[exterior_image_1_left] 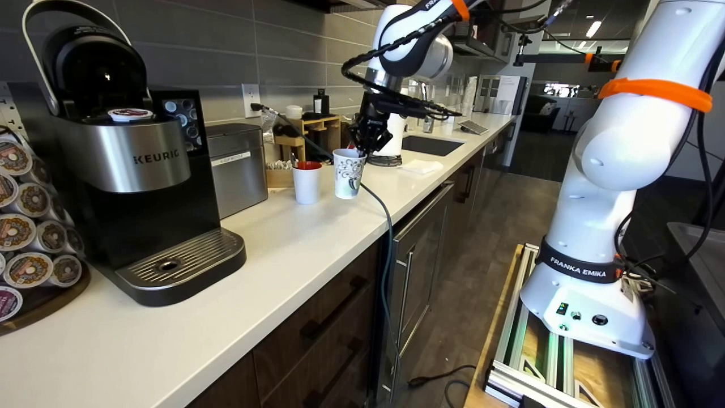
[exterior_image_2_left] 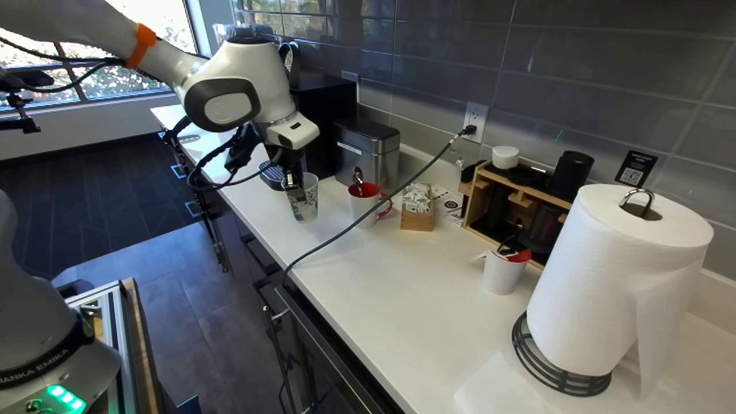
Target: Empty the contents in the cup into the mug cup
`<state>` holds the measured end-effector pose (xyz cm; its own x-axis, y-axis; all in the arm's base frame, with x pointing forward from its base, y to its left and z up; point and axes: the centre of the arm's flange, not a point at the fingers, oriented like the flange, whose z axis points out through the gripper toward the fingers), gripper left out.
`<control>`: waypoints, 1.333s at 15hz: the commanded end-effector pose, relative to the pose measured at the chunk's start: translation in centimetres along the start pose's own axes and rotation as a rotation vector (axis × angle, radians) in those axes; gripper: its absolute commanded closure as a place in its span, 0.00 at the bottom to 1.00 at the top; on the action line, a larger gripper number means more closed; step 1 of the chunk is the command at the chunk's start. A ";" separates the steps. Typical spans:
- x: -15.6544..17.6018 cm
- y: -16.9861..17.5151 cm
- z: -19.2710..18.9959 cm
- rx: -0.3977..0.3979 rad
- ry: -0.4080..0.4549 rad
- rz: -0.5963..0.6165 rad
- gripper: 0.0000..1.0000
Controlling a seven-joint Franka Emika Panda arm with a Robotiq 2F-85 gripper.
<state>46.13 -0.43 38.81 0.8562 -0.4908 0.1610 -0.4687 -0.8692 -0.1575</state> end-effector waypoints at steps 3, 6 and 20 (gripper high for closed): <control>-2.5 5.7 -5.0 0.092 0.101 0.260 0.99; -1.5 6.2 -6.8 0.083 0.168 0.403 0.99; 3.3 -2.0 -10.8 -0.248 0.694 0.675 0.99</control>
<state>45.51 -0.41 50.33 0.1731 -0.7929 0.5843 -0.8642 -0.4069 -0.2961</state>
